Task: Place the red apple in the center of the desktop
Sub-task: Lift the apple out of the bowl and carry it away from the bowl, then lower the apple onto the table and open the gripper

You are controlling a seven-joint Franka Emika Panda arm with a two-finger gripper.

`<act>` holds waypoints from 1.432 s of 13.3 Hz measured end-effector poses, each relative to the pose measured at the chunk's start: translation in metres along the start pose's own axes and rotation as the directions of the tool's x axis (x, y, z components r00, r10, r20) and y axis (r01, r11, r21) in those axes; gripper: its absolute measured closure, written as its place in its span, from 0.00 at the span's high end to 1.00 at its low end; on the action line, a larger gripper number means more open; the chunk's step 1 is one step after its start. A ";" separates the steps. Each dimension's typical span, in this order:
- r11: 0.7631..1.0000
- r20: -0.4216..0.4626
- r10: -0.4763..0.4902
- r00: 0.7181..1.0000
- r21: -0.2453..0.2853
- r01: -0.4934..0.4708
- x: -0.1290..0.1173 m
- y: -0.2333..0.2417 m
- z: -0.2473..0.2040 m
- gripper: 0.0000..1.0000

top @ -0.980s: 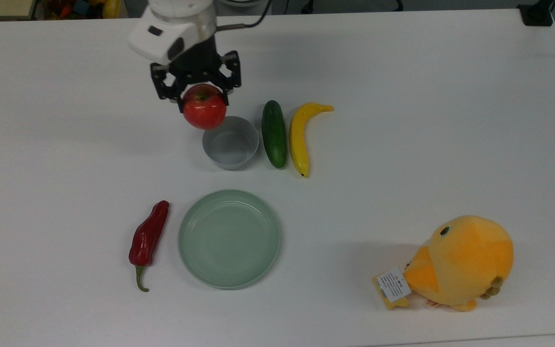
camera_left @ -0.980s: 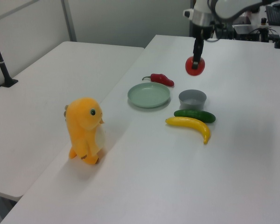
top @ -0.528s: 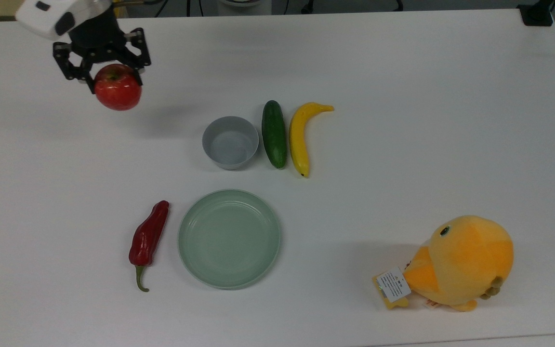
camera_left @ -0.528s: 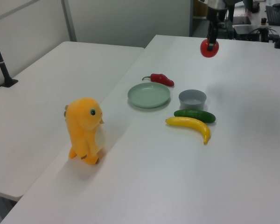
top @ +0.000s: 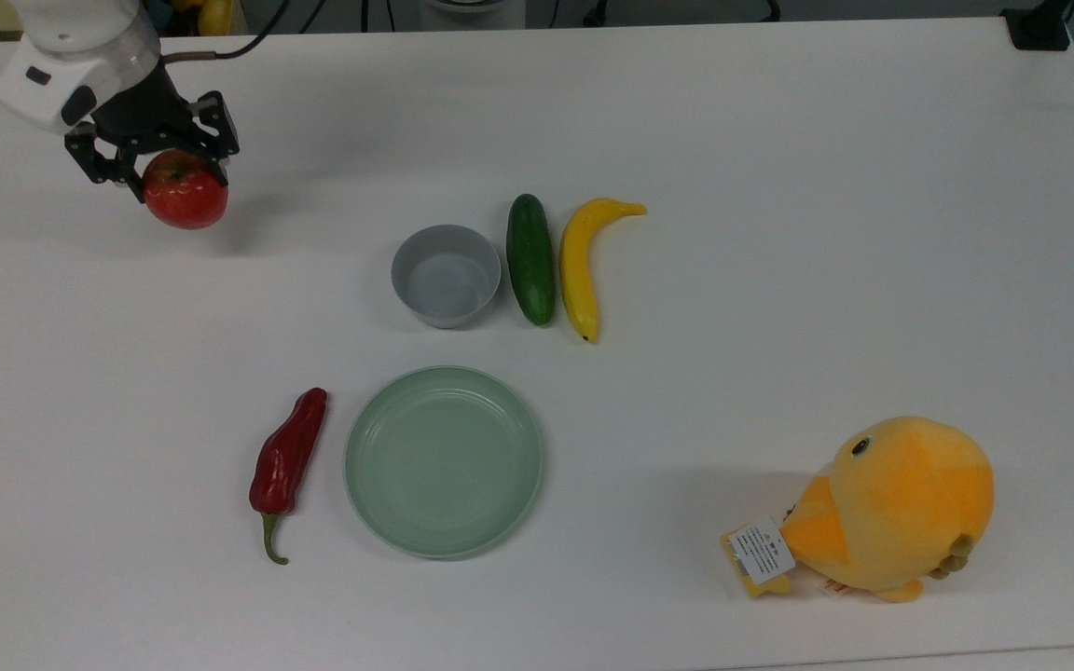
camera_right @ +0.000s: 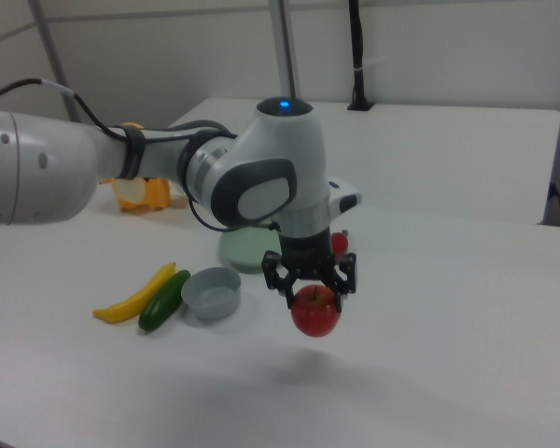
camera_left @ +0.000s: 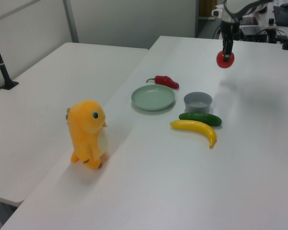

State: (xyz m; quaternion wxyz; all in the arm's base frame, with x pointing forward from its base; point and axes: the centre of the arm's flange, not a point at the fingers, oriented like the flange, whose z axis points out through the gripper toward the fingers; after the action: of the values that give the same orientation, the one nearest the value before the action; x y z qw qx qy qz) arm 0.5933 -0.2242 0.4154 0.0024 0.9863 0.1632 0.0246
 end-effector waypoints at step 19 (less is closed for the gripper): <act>0.999 -0.027 0.032 0.999 -0.022 -0.033 0.008 0.009 0.049 1.00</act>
State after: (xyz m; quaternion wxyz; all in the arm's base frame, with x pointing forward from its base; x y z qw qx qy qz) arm 0.6061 -0.2299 0.3673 0.0106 0.9883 0.1470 0.0397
